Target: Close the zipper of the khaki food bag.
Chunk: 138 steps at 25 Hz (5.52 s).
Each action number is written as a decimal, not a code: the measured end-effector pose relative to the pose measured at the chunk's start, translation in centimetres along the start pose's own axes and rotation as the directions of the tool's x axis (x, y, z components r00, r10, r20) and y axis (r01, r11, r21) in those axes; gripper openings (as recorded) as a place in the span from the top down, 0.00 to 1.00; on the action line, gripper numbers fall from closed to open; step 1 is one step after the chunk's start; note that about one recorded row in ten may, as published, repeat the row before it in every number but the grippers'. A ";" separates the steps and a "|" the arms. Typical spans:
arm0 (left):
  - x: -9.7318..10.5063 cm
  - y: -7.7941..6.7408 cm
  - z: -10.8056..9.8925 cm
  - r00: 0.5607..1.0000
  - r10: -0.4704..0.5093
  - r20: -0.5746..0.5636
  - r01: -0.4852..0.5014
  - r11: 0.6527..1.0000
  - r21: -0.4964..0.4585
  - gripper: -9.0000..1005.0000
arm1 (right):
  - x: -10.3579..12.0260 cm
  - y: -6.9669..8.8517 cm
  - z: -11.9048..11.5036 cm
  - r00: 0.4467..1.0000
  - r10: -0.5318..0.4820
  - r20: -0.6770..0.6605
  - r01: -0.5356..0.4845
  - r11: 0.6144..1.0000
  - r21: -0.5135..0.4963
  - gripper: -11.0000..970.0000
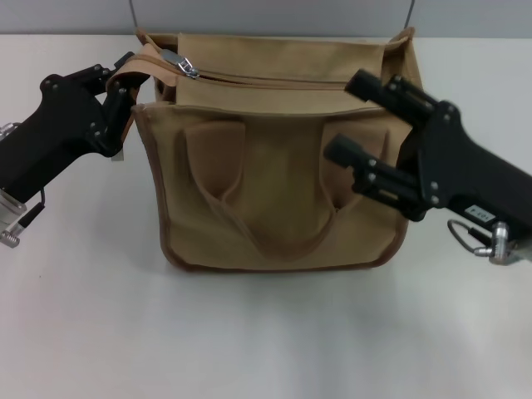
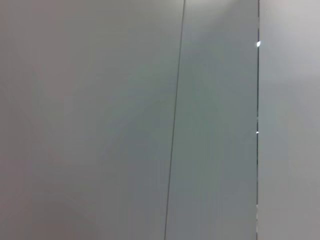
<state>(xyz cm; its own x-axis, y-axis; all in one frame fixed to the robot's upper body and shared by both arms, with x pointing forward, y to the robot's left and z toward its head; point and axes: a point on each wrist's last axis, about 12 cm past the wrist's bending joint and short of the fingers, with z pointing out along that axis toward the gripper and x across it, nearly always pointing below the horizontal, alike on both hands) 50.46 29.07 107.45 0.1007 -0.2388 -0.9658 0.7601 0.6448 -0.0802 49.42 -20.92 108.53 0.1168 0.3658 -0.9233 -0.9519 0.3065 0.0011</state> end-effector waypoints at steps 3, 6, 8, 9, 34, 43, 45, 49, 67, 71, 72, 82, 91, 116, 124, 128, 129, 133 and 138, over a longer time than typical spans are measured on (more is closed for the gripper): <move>-0.4 -0.3 0.2 0.999 -0.003 0.034 0.002 0.999 0.034 0.96 | -0.2 -0.4 0.9 0.999 -0.038 0.014 0.038 0.999 -0.017 0.23; -1.0 -0.4 0.8 0.998 -0.004 0.065 -0.001 0.997 0.076 0.96 | 0.2 -1.0 2.0 0.999 -0.040 -0.021 0.039 0.999 -0.020 0.23; -1.4 -0.3 1.3 0.997 -0.010 0.081 0.002 0.995 0.103 0.96 | 0.5 -1.3 2.3 0.997 -0.056 -0.043 0.056 0.998 -0.003 0.23; -1.6 -0.3 1.6 0.996 -0.020 0.087 0.010 0.993 0.116 0.96 | 0.6 -1.5 2.4 0.996 -0.073 -0.050 0.074 0.997 0.008 0.23; -1.8 -0.2 3.5 0.994 -0.059 0.087 0.045 0.987 0.155 0.94 | 1.4 -4.9 7.9 0.788 -0.591 -0.172 0.610 0.788 0.089 0.23; -2.0 -0.1 4.5 0.994 -0.056 0.093 0.039 0.984 0.175 0.94 | 2.7 -3.7 8.1 0.731 -0.649 -0.211 0.668 0.744 0.030 0.23; -2.0 -0.1 5.3 0.994 -0.060 0.090 0.043 0.982 0.185 0.94 | 2.7 -4.0 8.5 0.727 -0.650 -0.222 0.671 0.741 0.026 0.23; -1.9 -0.1 6.0 0.995 -0.065 0.079 0.049 0.980 0.192 0.94 | 2.8 -4.2 9.0 0.724 -0.652 -0.225 0.672 0.740 0.021 0.24; -1.9 0.1 7.0 0.997 -0.056 0.059 0.044 0.980 0.192 0.93 | 2.8 -4.2 9.3 0.721 -0.655 -0.227 0.674 0.738 0.009 0.29; -1.8 0.0 7.0 0.997 -0.058 0.059 0.045 0.980 0.193 0.92 | 3.0 -4.3 9.2 0.692 -0.680 -0.242 0.701 0.713 -0.003 0.30; -1.9 0.0 7.0 0.997 -0.058 0.060 0.045 0.980 0.194 0.92 | 3.0 -4.2 9.2 0.686 -0.686 -0.243 0.706 0.708 -0.006 0.31; -1.8 0.0 6.7 0.996 -0.061 0.061 0.049 0.980 0.191 0.92 | 3.2 -4.0 9.0 0.683 -0.687 -0.248 0.708 0.706 -0.008 0.82; -1.5 -0.2 6.2 0.996 -0.074 0.056 0.063 0.982 0.179 0.91 | 3.3 -3.8 8.5 0.687 -0.679 -0.258 0.703 0.711 0.000 0.97; -0.7 0.7 0.1 0.996 -0.065 0.066 0.068 0.997 -0.045 0.90 | 3.2 -2.9 0.6 0.820 -0.477 -0.316 0.551 0.807 0.213 0.99; -0.7 0.7 -0.1 0.995 -0.070 0.066 0.073 0.996 -0.050 0.89 | 2.5 -2.8 -2.9 0.850 -0.405 -0.337 0.503 0.815 0.289 0.99; -0.7 0.6 -0.1 0.995 -0.074 0.063 0.077 0.996 -0.045 0.89 | 2.4 -2.5 -4.2 0.867 -0.361 -0.344 0.475 0.807 0.351 0.99; -0.7 0.6 -0.1 0.995 -0.075 0.063 0.078 0.996 -0.042 0.89 | 2.4 -2.4 -4.6 0.873 -0.347 -0.342 0.465 0.804 0.371 0.99; -0.8 0.2 -0.6 0.994 -0.078 0.078 0.080 0.996 -0.028 0.89 | 2.7 -1.8 -5.4 0.898 -0.290 -0.332 0.415 0.808 0.418 0.99; -1.9 0.2 -0.2 0.982 -0.149 0.120 0.144 0.988 0.046 0.88 | 3.1 -1.3 -5.4 0.913 -0.251 -0.321 0.375 0.826 0.422 0.97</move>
<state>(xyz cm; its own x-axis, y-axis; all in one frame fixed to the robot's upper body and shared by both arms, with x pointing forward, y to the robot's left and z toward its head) 50.27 29.80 109.24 0.0627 -0.4173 -0.9066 0.7955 0.5694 -0.2071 49.48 -24.90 103.65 0.2543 -0.0252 -0.9668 -0.6226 0.7607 -0.1836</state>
